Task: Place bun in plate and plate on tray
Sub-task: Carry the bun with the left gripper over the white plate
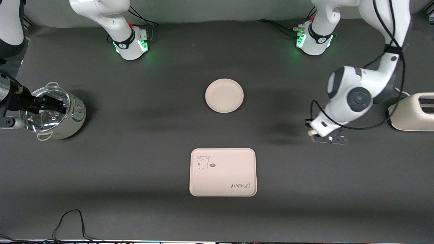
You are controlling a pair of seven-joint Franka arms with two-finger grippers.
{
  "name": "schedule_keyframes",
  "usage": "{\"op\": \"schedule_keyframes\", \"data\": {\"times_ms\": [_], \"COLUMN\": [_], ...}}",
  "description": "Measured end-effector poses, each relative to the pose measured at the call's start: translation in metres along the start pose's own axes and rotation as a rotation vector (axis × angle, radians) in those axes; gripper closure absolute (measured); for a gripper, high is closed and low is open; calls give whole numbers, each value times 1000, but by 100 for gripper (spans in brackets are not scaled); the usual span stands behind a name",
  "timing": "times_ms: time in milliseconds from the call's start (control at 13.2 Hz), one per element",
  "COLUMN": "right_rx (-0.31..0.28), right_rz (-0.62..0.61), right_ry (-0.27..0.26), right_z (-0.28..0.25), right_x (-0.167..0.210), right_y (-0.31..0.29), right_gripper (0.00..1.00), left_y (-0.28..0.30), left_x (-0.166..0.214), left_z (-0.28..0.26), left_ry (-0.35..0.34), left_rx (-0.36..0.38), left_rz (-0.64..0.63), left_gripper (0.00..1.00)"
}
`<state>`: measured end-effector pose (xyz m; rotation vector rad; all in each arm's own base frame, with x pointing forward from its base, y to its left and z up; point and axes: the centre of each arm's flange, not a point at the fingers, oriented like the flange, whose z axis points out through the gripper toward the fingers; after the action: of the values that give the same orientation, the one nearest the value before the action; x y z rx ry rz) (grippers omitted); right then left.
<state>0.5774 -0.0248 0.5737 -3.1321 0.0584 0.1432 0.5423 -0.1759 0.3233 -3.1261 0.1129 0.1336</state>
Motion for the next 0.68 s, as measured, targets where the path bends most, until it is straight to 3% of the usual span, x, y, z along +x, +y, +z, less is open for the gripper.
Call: {"op": "schedule_keyframes", "data": {"times_ms": [302,679], "right_rx": [0,0], "right_rz": [0,0], "right_ry": [0,-1], "right_z": [0,0], "right_x": [0,0], "right_y": [0,0], "right_gripper": [0,0], "left_y": [144,255], "left_x": [-49,-119], "left_z": [-40,-3], "left_ry": [-27,-38], "left_rx": [-15,-17], "left_rz": [-107,-185], "left_gripper": [91,91]}}
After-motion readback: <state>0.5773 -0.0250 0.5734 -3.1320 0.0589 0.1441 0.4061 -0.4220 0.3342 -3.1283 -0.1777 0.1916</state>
